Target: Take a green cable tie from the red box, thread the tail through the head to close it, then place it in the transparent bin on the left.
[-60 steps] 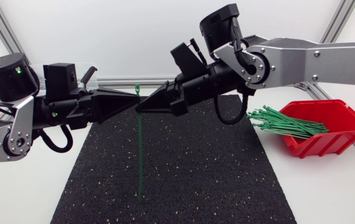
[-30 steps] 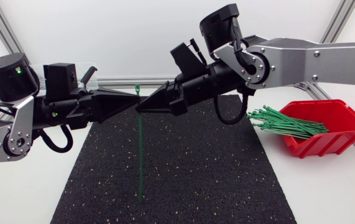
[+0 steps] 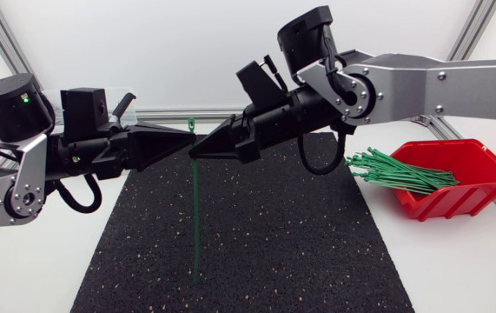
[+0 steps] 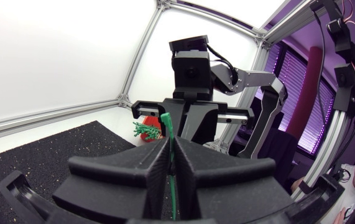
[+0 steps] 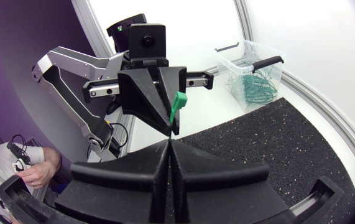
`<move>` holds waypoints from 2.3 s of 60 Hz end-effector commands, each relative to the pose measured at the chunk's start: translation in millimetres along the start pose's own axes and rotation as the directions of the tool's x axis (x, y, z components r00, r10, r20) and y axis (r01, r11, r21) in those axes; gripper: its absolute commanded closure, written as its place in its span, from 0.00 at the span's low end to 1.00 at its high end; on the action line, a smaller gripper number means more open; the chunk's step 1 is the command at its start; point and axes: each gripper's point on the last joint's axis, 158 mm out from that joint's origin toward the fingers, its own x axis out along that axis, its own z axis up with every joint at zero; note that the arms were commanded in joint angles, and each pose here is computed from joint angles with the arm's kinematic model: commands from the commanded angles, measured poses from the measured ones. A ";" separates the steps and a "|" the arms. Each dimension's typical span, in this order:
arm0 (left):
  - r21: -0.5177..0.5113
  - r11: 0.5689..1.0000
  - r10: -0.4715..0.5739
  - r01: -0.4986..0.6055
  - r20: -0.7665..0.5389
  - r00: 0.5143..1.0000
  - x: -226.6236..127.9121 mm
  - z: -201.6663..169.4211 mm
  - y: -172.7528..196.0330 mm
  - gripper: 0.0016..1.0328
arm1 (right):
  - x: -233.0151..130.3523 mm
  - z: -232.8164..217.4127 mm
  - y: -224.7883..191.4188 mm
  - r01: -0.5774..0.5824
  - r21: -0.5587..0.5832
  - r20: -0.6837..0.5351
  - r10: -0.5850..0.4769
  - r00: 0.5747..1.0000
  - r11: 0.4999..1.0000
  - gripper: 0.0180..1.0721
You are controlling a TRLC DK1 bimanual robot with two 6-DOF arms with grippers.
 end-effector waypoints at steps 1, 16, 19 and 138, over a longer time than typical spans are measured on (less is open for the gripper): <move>-0.012 1.000 0.015 -0.015 0.010 1.000 -0.1 2.0 5.3 0.91 | 10.8 -18.7 -1.3 -0.020 0.047 -0.031 0.022 0.999 0.999 0.95; -0.011 1.000 0.022 -0.022 0.015 1.000 -0.3 4.0 6.7 0.91 | 12.0 -21.0 -1.5 -0.022 0.052 -0.035 0.024 0.999 0.998 0.95; -0.011 1.000 0.022 -0.022 0.015 1.000 -0.3 4.0 6.7 0.91 | 12.7 -21.6 -1.5 -0.022 0.052 -0.037 0.024 0.999 0.998 0.95; -0.179 0.979 0.044 -0.095 -0.269 0.962 33.8 -19.3 88.5 0.97 | -54.3 -127.8 -111.4 0.392 -0.741 -0.321 -0.800 0.507 0.545 0.10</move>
